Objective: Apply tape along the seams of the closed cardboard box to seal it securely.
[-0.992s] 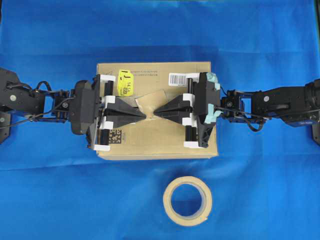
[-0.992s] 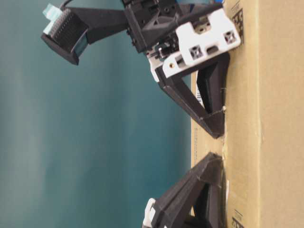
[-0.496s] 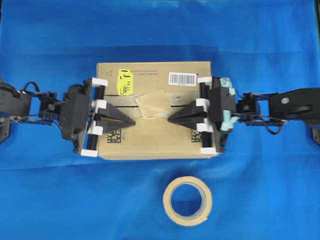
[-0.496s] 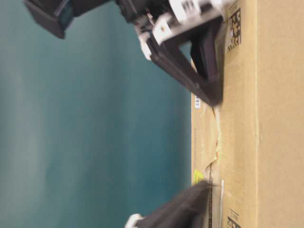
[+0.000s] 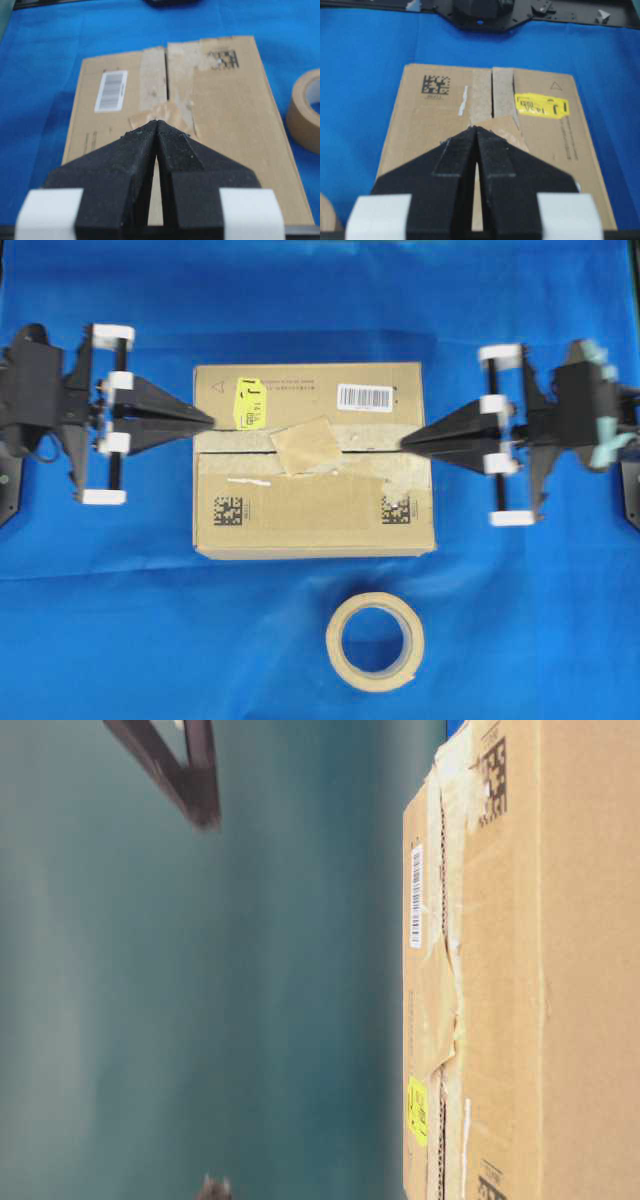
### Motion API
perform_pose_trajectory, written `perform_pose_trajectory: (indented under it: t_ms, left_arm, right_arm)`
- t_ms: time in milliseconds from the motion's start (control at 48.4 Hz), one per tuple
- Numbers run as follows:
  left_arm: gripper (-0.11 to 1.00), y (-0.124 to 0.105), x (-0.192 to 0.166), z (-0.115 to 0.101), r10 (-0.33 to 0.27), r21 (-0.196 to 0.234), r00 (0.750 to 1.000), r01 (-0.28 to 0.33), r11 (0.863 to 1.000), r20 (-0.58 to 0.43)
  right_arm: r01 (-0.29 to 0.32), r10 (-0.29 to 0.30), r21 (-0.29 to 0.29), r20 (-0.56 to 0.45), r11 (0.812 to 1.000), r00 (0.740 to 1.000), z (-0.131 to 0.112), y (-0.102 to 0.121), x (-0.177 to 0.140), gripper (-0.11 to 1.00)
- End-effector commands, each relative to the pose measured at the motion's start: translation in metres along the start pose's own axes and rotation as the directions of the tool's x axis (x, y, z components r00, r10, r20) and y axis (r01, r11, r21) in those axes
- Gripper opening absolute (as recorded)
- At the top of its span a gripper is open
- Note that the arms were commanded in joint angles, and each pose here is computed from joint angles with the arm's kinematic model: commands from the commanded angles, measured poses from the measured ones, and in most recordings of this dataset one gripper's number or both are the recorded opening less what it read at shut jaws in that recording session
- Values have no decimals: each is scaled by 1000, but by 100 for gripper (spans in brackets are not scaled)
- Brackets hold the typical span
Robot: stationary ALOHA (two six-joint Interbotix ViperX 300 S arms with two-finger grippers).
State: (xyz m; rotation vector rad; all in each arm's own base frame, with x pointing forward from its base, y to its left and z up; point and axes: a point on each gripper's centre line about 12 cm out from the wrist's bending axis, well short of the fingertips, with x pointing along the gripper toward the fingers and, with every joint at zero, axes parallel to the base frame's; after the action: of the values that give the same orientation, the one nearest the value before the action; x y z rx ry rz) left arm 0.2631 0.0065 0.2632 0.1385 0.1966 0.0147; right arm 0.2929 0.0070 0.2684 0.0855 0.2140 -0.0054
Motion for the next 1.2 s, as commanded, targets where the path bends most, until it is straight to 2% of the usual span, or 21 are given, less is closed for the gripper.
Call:
perform_pose_trajectory:
  t_ms: [0, 207, 476, 703, 868, 1178]
  left_arm:
    - [0, 1, -12, 5, 3, -4, 1000, -3, 1000, 18]
    - [0, -1, -43, -11, -1, -4, 1000, 1, 1000, 3]
    - [0, -5, -73, -35, 1, -16, 1000, -1, 1000, 26]
    - [0, -8, -85, -59, -6, -73, 1000, 5, 997, -14]
    - [0, -10, -87, -69, -9, -75, 1000, 6, 997, -30]
    - [0, -10, -87, -69, -9, -75, 999, 6, 997, -31]
  right_arm:
    - [-3, 3, 0, 37, 1000, 999, 10, 0, -18, 0]
    - [-17, 17, -2, 22, 1000, 1000, -2, -1, -60, 0]
    - [-21, 21, 0, 11, 1000, 1000, -41, -5, -96, 0]
    - [2, -1, 14, -38, 1000, 999, -66, -11, -99, 0]
    - [25, -24, 24, -69, 999, 997, -75, -15, -95, 0]
    - [29, -28, 22, -79, 999, 996, -78, -16, -93, 0]
